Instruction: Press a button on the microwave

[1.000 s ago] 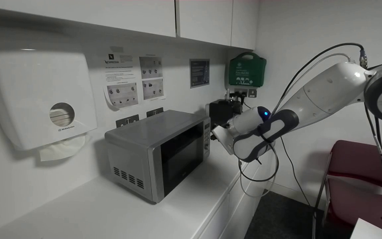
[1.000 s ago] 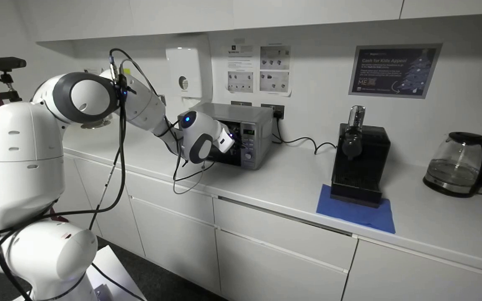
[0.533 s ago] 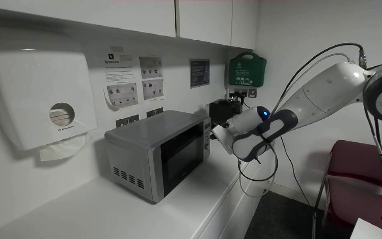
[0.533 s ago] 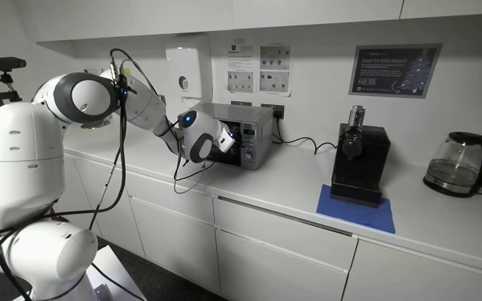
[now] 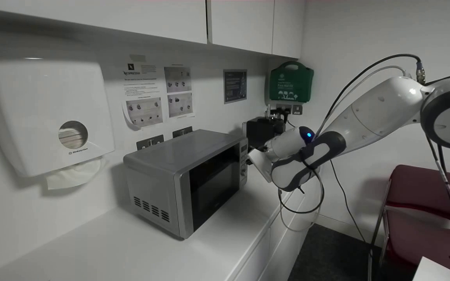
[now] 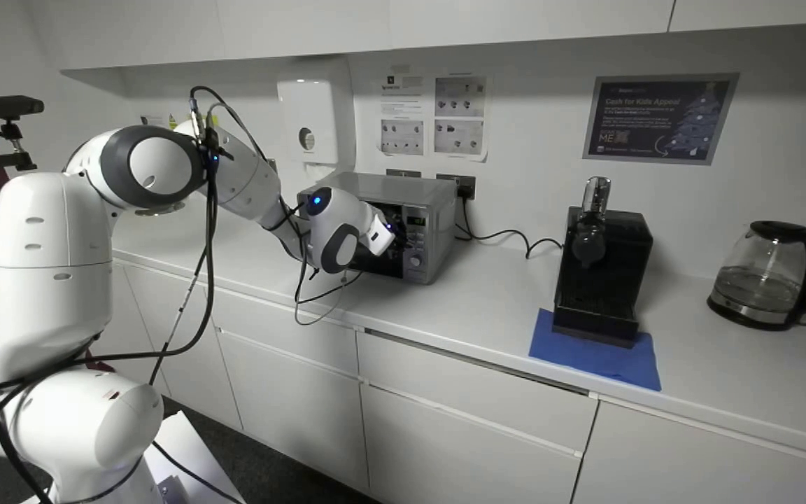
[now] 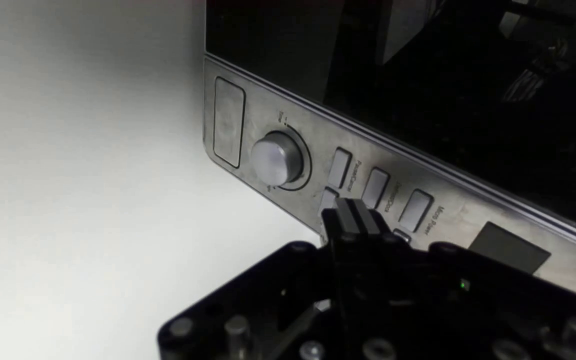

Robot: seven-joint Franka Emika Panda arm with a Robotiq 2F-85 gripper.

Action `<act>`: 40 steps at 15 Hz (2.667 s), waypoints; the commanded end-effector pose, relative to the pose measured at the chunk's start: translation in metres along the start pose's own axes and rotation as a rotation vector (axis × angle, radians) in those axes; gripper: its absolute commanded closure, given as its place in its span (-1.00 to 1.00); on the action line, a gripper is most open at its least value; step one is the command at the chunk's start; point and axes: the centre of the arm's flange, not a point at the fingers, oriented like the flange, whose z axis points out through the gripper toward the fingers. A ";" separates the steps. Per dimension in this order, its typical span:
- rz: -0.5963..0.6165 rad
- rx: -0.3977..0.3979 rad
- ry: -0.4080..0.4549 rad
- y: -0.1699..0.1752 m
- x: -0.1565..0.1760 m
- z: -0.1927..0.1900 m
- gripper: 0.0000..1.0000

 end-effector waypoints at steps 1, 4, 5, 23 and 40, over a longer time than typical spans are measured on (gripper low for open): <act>-0.015 0.001 0.010 -0.011 0.003 0.004 1.00; -0.019 0.001 0.014 -0.013 0.002 0.007 1.00; -0.019 0.002 0.014 -0.013 0.001 0.008 1.00; -0.040 0.004 -0.001 -0.020 -0.013 0.015 1.00; -0.052 0.033 -0.013 -0.025 -0.018 0.003 1.00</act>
